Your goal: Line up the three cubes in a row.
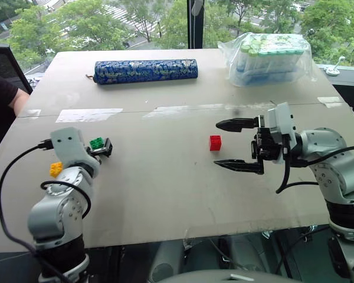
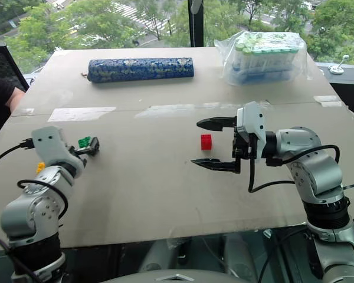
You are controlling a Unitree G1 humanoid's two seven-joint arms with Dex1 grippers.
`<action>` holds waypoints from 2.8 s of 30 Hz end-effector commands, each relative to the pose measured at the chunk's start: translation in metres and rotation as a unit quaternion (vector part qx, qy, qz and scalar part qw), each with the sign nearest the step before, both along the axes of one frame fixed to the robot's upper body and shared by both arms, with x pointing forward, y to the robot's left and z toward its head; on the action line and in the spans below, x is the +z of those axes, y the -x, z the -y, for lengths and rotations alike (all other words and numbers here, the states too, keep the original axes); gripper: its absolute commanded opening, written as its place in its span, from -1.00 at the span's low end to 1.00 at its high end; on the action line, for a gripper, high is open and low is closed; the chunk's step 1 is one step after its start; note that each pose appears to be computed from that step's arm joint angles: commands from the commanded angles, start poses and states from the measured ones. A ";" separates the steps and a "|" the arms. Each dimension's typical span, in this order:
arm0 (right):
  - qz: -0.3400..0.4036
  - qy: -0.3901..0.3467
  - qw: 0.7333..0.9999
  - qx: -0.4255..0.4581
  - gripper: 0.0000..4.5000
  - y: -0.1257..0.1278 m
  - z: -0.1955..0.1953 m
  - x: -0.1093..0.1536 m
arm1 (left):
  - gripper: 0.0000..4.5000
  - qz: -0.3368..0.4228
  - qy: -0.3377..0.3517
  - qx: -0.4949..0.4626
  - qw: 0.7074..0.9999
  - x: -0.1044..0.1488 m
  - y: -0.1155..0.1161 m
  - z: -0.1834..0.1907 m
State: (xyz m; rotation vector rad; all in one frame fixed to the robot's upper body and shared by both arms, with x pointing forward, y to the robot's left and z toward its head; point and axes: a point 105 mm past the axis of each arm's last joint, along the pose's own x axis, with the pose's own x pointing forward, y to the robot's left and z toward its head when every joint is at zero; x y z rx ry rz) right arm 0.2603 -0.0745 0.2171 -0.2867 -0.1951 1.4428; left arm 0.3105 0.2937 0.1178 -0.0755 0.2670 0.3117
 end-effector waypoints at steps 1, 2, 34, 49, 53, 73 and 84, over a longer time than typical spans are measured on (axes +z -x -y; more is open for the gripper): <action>0.036 -0.002 0.999 -0.001 1.00 0.006 0.003 0.010 | 0.65 0.011 -0.009 0.002 1.000 0.003 -0.005 -0.007; 0.037 -0.002 0.999 -0.003 1.00 0.006 0.004 0.011 | 0.46 0.009 -0.008 0.000 1.000 0.001 -0.005 -0.007; -0.017 0.039 0.962 -0.270 1.00 0.055 0.085 -0.029 | -0.43 -0.016 -0.173 -0.798 0.577 0.014 -0.060 0.192; -0.022 0.047 0.964 -0.261 1.00 0.059 0.090 -0.031 | -0.43 -0.037 -0.189 -0.785 0.589 0.014 -0.066 0.172; -0.023 0.048 0.965 -0.257 1.00 0.060 0.090 -0.031 | -0.43 -0.036 -0.191 -0.782 0.592 0.013 -0.066 0.172; -0.015 0.051 0.965 -0.257 1.00 0.064 0.087 -0.024 | 0.99 -0.023 -0.176 -0.781 0.599 0.019 -0.067 0.168; -0.012 0.000 0.990 -0.139 1.00 0.052 0.042 -0.001 | 0.99 0.057 -0.084 -0.580 0.808 0.087 -0.017 0.044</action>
